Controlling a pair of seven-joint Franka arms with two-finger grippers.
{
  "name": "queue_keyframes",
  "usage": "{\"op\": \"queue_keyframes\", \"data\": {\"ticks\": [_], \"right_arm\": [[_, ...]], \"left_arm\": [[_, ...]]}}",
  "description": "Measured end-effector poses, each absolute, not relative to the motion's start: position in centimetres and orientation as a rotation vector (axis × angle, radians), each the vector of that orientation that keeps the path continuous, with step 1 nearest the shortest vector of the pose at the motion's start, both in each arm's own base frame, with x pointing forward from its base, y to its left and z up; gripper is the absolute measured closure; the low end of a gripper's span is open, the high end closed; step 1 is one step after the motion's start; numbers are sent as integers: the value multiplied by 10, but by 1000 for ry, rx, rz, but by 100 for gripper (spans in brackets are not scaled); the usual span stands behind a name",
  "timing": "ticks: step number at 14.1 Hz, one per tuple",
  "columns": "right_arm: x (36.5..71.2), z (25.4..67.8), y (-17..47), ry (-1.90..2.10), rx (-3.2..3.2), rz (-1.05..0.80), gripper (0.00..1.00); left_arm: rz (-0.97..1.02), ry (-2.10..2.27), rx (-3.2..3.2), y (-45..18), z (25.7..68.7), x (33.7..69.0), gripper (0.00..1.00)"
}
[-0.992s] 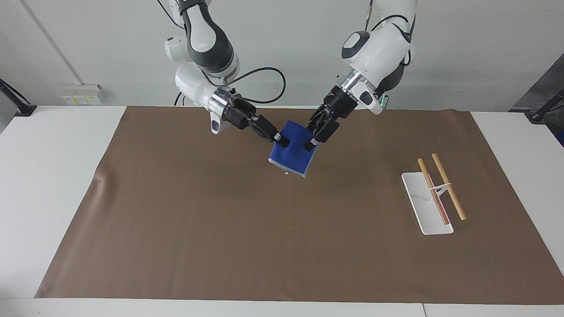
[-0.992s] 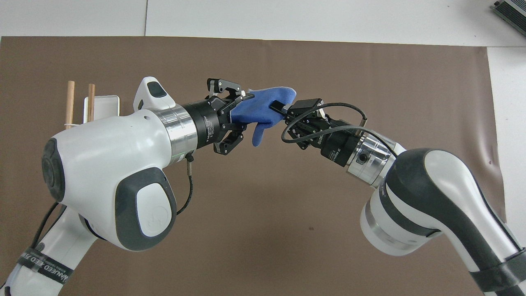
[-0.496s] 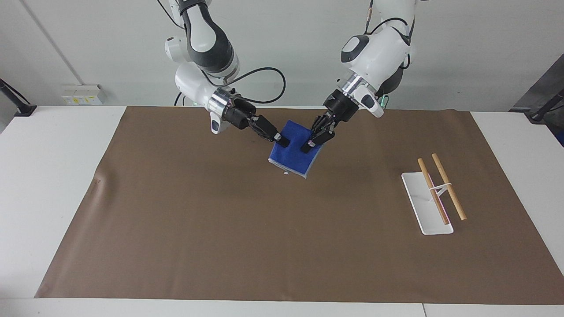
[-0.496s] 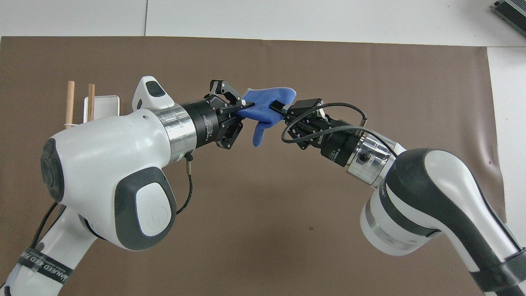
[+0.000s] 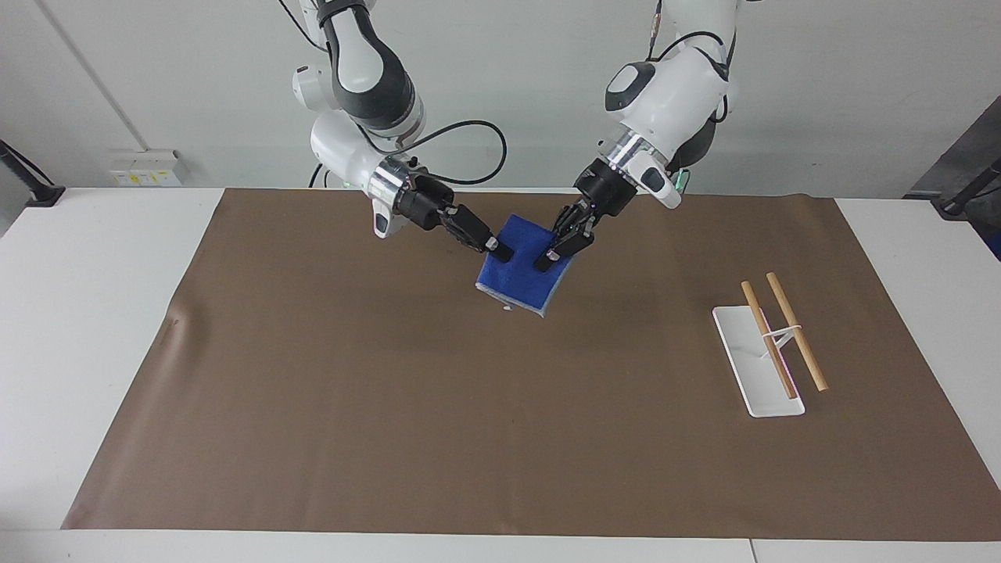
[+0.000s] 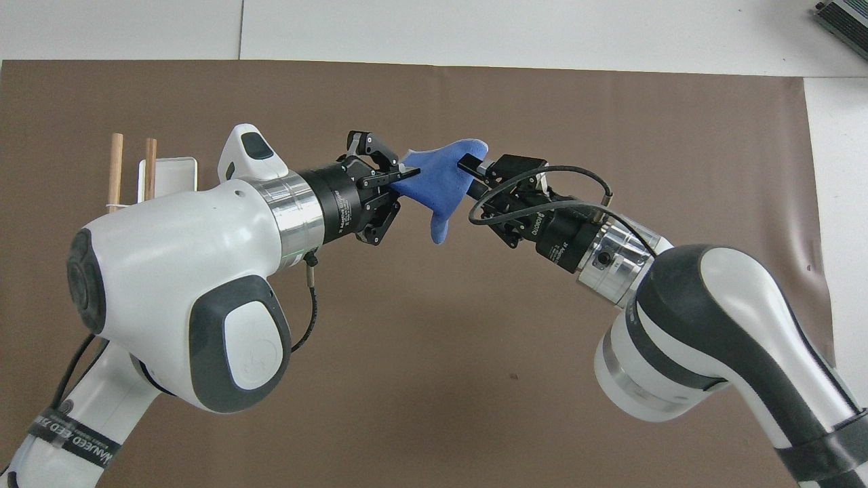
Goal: Right arm passes towel to left arm to hang
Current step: 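Open the right gripper and pull it back while the left gripper holds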
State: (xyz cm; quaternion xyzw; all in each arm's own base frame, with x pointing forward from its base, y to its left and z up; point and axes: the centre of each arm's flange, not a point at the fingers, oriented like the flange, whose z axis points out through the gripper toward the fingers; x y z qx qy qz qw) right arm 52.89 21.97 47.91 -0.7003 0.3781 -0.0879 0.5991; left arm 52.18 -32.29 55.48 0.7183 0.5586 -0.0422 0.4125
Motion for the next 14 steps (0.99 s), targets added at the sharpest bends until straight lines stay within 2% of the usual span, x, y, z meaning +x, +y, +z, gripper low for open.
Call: {"op": "queue_keyframes", "data": {"ticks": [4,9,14], "right_arm": [[533,480,209,803,-1822,-361,2],[546,473,186,771,-1963,-499,0],[563,471,154,619,-2168,-630,0]], "left_arm": [[-10,1389,1762,-315,555,527,98],[131,1408,1724,-285,533,535,98],[240,1404,1719,-230,543,551,98]]}}
